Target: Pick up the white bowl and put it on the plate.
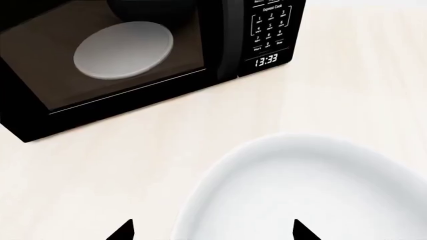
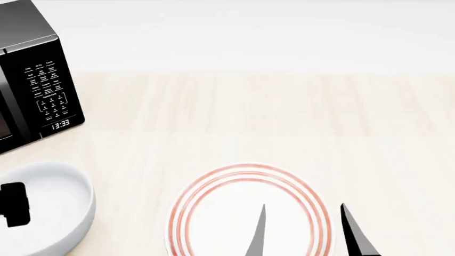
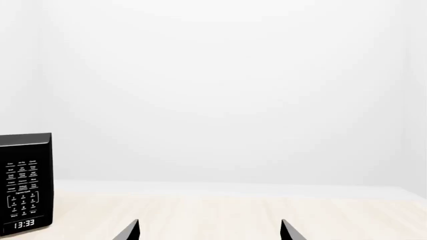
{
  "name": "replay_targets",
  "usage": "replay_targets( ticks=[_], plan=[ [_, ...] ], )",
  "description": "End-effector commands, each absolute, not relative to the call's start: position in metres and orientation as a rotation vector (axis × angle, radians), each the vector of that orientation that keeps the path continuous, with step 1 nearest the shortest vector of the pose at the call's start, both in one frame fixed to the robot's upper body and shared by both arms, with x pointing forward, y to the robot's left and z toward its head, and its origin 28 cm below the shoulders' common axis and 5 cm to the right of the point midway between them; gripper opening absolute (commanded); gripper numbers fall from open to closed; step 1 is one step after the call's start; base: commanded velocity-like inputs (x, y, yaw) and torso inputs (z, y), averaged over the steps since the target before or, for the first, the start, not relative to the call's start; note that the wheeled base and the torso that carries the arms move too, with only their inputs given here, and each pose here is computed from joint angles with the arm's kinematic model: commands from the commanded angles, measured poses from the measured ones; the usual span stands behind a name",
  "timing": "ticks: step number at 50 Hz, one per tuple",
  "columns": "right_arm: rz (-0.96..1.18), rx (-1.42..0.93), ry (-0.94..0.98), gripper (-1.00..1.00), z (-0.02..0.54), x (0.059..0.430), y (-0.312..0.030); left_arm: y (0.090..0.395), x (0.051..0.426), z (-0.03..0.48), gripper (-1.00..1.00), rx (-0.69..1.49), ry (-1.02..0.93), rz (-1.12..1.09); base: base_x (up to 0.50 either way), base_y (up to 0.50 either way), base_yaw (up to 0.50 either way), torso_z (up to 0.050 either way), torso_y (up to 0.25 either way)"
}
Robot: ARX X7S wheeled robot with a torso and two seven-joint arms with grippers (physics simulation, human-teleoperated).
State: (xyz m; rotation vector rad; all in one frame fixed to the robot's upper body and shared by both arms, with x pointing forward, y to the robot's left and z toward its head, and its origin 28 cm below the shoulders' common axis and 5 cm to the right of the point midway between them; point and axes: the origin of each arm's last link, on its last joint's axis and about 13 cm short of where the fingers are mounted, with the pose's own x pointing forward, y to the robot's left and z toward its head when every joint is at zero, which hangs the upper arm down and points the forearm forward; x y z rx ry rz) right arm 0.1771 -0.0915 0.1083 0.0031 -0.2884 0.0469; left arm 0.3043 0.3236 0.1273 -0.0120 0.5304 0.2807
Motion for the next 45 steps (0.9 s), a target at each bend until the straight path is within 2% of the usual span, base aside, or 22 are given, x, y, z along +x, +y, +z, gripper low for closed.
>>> replay_targets(
  ticks=[1, 45],
  plan=[
    [0.049, 0.004, -0.286, 1.0, 0.107, 0.177, -0.091, 0.323, 0.306, 0.121, 1.0, -0.022, 0.545, 0.279, 0.0, 0.0, 0.0, 0.0, 0.0],
    [0.059, 0.008, -0.282, 1.0, 0.106, 0.178, -0.09, 0.328, 0.307, 0.104, 1.0, -0.036, 0.581, 0.307, 0.0, 0.0, 0.0, 0.0, 0.0]
  ],
)
